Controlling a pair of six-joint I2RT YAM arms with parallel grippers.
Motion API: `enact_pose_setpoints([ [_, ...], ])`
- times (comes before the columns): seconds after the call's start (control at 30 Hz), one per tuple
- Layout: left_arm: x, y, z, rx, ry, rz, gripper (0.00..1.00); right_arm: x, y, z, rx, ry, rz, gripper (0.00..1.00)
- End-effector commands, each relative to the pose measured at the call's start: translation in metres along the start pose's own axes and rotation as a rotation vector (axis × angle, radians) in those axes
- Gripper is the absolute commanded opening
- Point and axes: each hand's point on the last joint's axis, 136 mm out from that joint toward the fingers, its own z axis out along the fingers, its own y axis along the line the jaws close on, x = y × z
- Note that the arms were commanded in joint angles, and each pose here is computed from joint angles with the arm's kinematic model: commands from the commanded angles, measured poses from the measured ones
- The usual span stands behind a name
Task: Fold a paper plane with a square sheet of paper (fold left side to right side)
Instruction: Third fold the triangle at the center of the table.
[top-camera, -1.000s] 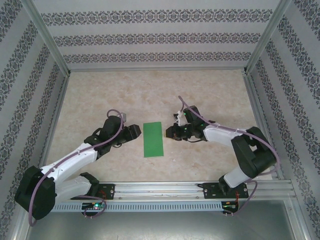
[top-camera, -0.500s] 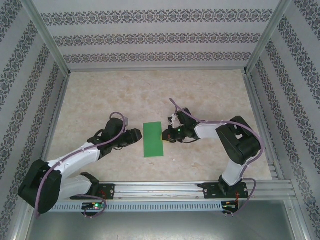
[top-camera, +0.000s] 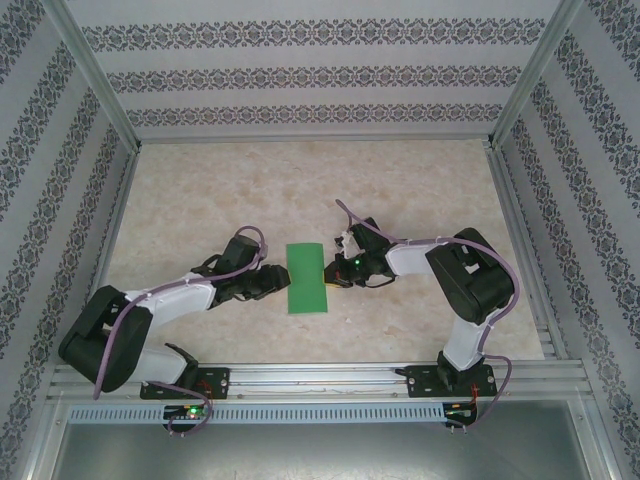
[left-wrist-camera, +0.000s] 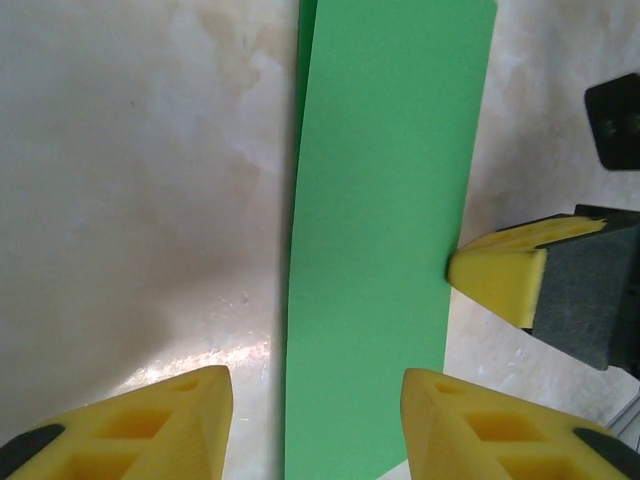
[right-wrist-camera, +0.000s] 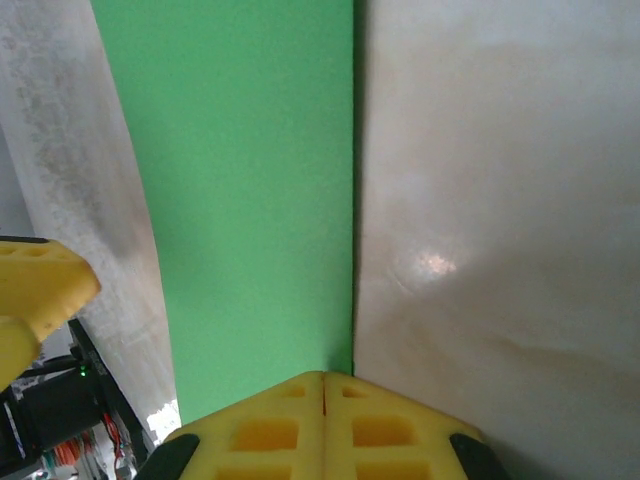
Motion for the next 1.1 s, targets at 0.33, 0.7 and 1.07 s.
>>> enact_pose_setpoints([
  [0.33,-0.007,-0.019,0.02,0.11,0.047,-0.033,0.33,0.007,-0.018,0.008,0.088,0.027,-0.007,0.0],
  [0.7,-0.005,-0.017,0.027,0.119,0.064,-0.056,0.33,0.006,-0.017,0.008,0.088,0.032,-0.007,0.0],
  [1.07,-0.009,-0.02,0.027,0.145,0.038,-0.085,0.24,0.006,-0.017,0.008,0.087,0.031,-0.012,0.0],
])
